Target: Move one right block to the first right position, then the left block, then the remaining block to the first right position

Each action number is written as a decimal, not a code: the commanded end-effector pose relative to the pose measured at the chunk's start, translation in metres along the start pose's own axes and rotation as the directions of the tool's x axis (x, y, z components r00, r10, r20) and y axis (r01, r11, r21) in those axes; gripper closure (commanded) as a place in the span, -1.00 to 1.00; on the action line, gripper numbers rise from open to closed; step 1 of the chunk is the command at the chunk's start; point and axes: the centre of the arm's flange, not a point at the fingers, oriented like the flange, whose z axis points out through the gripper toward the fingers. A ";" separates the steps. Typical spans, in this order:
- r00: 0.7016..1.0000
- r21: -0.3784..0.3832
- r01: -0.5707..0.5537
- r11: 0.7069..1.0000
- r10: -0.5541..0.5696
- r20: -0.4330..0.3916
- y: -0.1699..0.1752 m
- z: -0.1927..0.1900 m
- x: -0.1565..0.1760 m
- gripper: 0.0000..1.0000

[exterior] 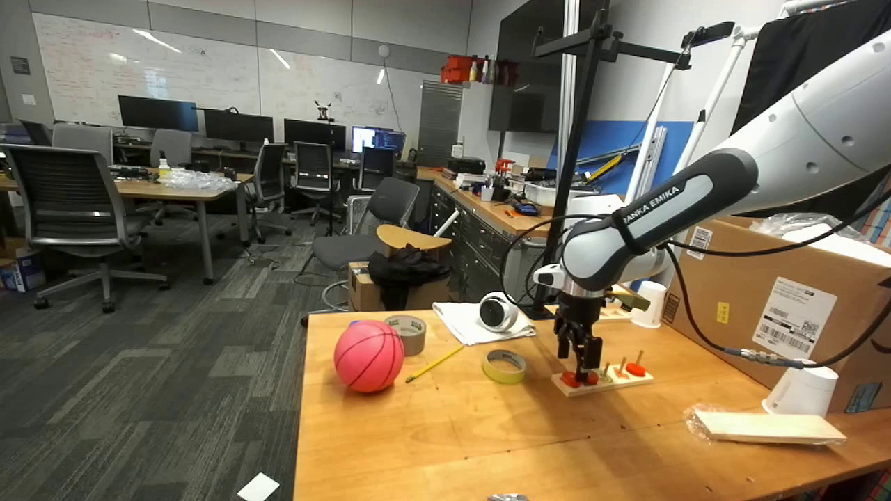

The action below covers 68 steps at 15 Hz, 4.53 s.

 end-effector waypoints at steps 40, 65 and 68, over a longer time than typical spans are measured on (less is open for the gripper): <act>1.000 -0.011 0.015 1.000 -0.015 -0.006 -0.017 -0.013 0.001 0.55; 0.999 -0.006 0.033 0.999 -0.033 0.003 -0.007 -0.009 0.021 -1.00; 1.000 -0.003 0.025 1.000 -0.025 -0.001 -0.005 -0.006 0.015 -0.49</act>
